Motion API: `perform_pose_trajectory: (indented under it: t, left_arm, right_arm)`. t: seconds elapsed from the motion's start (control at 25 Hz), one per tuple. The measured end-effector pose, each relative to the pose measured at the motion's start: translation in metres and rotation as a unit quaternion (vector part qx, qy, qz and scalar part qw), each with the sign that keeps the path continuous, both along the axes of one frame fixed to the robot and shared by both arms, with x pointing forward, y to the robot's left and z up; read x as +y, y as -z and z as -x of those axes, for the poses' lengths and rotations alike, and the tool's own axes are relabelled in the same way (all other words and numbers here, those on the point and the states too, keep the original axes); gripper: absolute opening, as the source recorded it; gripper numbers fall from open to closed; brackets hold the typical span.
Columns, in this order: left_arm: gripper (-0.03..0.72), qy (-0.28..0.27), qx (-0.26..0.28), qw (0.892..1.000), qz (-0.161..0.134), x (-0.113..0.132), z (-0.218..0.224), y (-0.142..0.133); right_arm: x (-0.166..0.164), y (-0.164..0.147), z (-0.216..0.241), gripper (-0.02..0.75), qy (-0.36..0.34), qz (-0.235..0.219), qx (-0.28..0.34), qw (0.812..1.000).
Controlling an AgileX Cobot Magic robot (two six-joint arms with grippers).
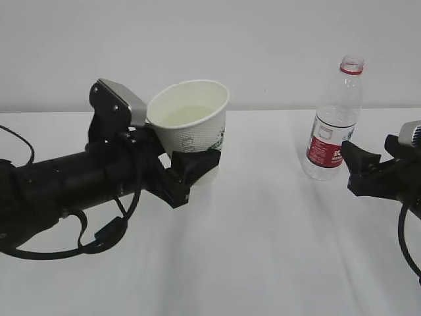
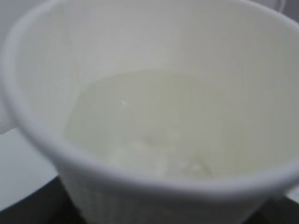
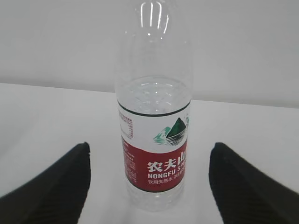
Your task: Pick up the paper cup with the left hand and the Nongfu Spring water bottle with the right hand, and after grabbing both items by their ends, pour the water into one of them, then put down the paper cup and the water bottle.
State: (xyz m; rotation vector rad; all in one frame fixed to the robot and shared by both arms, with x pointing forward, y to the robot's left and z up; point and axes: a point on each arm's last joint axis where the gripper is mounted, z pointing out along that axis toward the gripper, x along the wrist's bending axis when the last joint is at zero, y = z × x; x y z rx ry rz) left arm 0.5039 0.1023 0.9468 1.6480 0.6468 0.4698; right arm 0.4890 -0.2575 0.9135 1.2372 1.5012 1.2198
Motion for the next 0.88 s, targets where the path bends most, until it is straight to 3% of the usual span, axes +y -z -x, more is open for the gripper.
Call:
perform_pose_trajectory:
  t: [0.88]
  left_arm:
    - [0.493,-0.114,-0.003,0.993,0.001,0.066,-0.038,0.0]
  right_arm:
    - [0.0,0.0,0.0,0.591,0.0,0.0,0.0,1.0]
